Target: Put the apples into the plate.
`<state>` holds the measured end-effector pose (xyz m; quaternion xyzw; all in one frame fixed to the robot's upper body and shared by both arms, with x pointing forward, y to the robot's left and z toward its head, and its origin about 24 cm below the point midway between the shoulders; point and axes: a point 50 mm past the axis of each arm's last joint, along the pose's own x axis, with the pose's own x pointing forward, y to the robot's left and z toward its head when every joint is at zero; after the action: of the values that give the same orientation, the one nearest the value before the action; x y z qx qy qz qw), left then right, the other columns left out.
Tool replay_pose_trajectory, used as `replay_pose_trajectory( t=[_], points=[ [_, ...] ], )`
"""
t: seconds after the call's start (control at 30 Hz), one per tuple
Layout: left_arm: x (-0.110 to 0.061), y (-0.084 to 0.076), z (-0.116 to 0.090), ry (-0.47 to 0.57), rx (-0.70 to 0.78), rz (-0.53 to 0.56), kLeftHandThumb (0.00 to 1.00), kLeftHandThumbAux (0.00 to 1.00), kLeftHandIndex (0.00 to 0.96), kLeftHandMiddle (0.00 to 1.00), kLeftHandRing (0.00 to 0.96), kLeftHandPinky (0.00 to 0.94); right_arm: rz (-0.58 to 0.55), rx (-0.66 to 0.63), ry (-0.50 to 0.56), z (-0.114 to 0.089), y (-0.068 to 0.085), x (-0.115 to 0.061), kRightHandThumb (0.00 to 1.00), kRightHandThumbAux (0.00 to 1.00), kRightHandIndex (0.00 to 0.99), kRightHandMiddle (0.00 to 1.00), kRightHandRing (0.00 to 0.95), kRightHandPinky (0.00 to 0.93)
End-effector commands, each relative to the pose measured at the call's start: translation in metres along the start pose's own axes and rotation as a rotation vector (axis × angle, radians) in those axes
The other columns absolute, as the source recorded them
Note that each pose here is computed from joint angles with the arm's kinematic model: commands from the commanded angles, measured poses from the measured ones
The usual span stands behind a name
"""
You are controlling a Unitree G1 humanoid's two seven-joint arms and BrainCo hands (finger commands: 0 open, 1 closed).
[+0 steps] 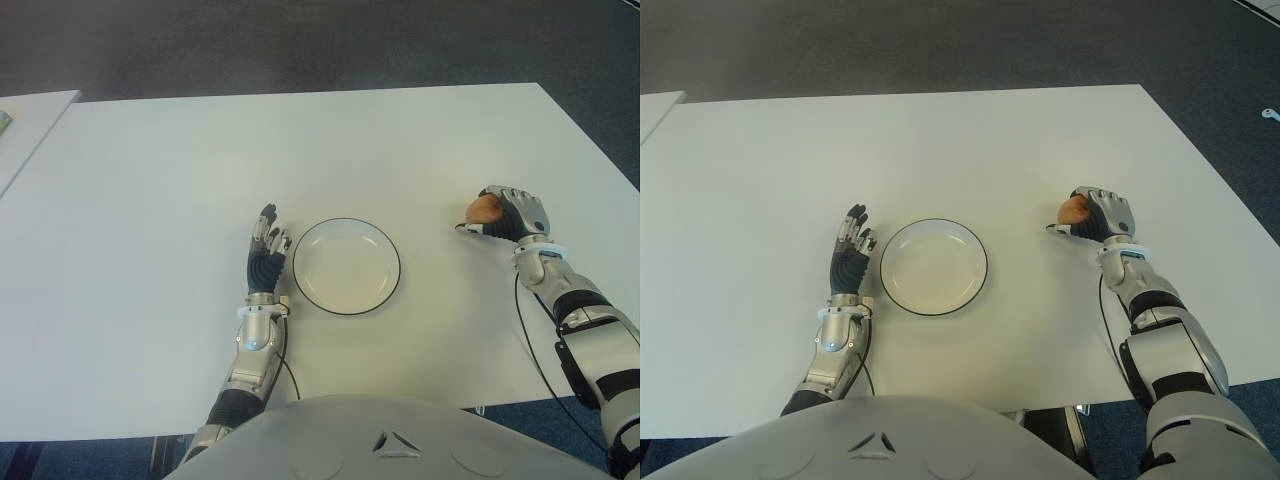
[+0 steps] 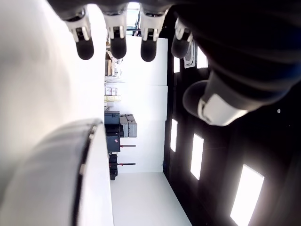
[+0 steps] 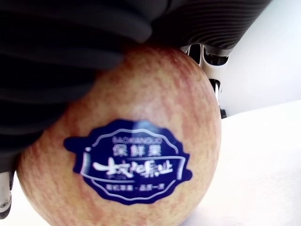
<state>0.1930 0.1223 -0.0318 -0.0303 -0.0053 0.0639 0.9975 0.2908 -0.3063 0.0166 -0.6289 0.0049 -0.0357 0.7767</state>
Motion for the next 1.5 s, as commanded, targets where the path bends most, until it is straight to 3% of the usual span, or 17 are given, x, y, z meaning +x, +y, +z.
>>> replay_pose_trajectory(
  t=[0.03, 0.97, 1.23, 1.33, 1.5],
  points=[
    [-0.034, -0.004, -0.04, 0.232, -0.036, 0.048, 0.034, 0.568, 0.064, 0.092, 0.07, 0.045, 0.046, -0.012, 0.027, -0.005, 0.008, -0.007, 0.488, 0.707, 0.782, 0.869, 0.854, 0.84],
    [-0.034, -0.007, -0.039, 0.234, -0.062, 0.043, 0.054, 0.579, 0.058, 0.085, 0.066, 0.049, 0.021, -0.039, -0.004, -0.004, 0.003, -0.004, 0.504, 0.726, 0.808, 0.904, 0.877, 0.87],
    [-0.034, -0.007, -0.04, 0.236, -0.04, 0.047, 0.028, 0.591, 0.051, 0.08, 0.062, 0.037, -0.022, -0.025, -0.029, 0.003, -0.007, 0.006, 0.515, 0.715, 0.797, 0.887, 0.864, 0.848],
    [-0.033, -0.007, -0.04, 0.234, -0.036, 0.046, 0.024, 0.591, 0.049, 0.079, 0.061, 0.035, -0.081, -0.005, -0.08, 0.013, -0.02, 0.018, 0.521, 0.711, 0.784, 0.872, 0.851, 0.826],
    [-0.033, -0.007, -0.04, 0.231, -0.032, 0.043, 0.018, 0.597, 0.045, 0.075, 0.057, 0.031, -0.135, 0.018, -0.14, 0.025, -0.028, 0.024, 0.53, 0.706, 0.771, 0.866, 0.847, 0.837]
  ],
)
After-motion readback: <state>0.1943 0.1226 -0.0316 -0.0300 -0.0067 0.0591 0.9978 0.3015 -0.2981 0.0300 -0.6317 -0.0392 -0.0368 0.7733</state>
